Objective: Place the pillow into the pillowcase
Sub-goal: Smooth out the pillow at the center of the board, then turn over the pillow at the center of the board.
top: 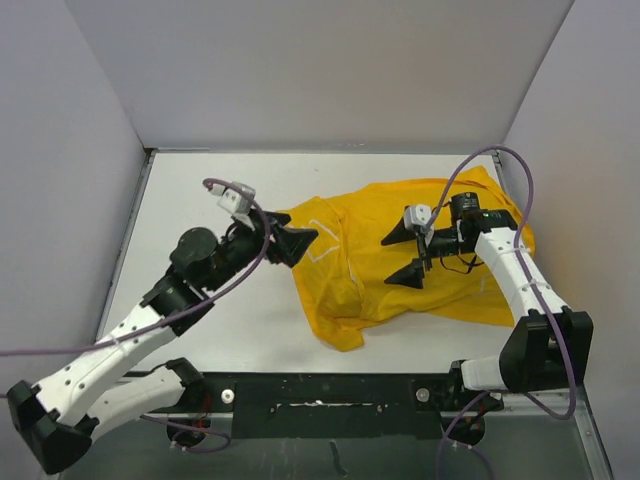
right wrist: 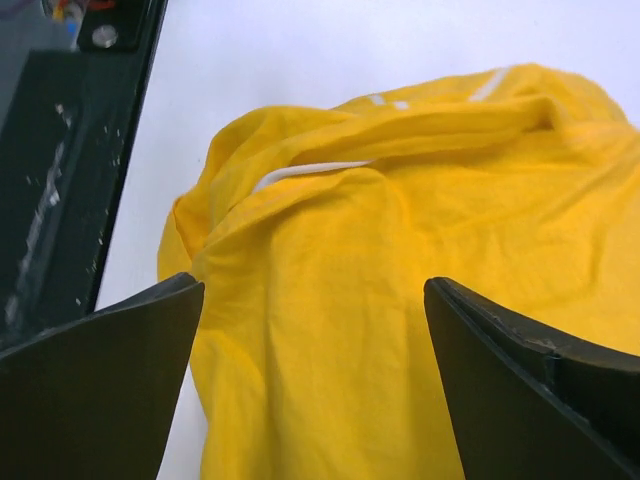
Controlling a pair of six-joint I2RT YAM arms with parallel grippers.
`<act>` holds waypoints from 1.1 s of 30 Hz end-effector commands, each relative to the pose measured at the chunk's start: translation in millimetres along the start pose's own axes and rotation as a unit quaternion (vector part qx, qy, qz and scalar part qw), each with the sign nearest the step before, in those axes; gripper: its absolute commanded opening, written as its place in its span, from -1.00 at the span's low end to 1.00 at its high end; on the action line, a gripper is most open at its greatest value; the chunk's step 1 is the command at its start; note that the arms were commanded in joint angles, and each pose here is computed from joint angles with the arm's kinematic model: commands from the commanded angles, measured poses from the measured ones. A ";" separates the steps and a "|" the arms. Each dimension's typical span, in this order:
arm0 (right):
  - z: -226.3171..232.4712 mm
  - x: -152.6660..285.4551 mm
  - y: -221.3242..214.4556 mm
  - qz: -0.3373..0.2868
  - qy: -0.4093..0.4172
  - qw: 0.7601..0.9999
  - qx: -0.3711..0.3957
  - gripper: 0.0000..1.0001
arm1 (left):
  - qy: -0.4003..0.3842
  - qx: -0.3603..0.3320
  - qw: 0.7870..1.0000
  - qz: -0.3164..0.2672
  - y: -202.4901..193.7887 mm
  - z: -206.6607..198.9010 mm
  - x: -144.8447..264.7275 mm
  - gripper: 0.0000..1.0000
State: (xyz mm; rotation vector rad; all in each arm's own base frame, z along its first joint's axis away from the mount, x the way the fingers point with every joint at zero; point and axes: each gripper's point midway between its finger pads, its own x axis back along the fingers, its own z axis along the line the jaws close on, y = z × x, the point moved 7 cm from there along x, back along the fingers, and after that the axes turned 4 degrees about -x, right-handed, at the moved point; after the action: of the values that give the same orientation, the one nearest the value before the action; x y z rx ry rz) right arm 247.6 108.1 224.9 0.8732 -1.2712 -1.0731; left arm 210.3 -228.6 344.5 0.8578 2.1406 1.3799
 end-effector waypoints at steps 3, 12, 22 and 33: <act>40.0 13.5 -1.5 0.050 0.023 0.963 0.264 0.96 | -0.031 -0.037 0.988 0.149 -109.1 30.8 56.7 0.69; 32.2 102.0 -0.3 0.214 -0.148 0.939 0.224 0.96 | -0.086 -0.447 0.889 0.041 -176.5 -17.9 48.6 0.96; 52.2 225.8 -73.3 0.237 -0.323 0.908 0.123 0.96 | -0.049 -0.557 0.826 0.064 -207.3 -3.9 -26.1 0.95; -8.7 251.2 -145.3 0.269 -0.412 0.867 0.080 0.96 | -0.025 -0.484 0.868 0.106 -229.1 34.5 -57.8 0.09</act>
State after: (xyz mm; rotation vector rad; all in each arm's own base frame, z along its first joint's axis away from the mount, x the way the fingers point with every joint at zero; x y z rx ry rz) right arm 195.1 -163.5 165.9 0.1315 -2.0730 -0.9443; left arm 203.6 -303.2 107.9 0.6939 0.8627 2.2973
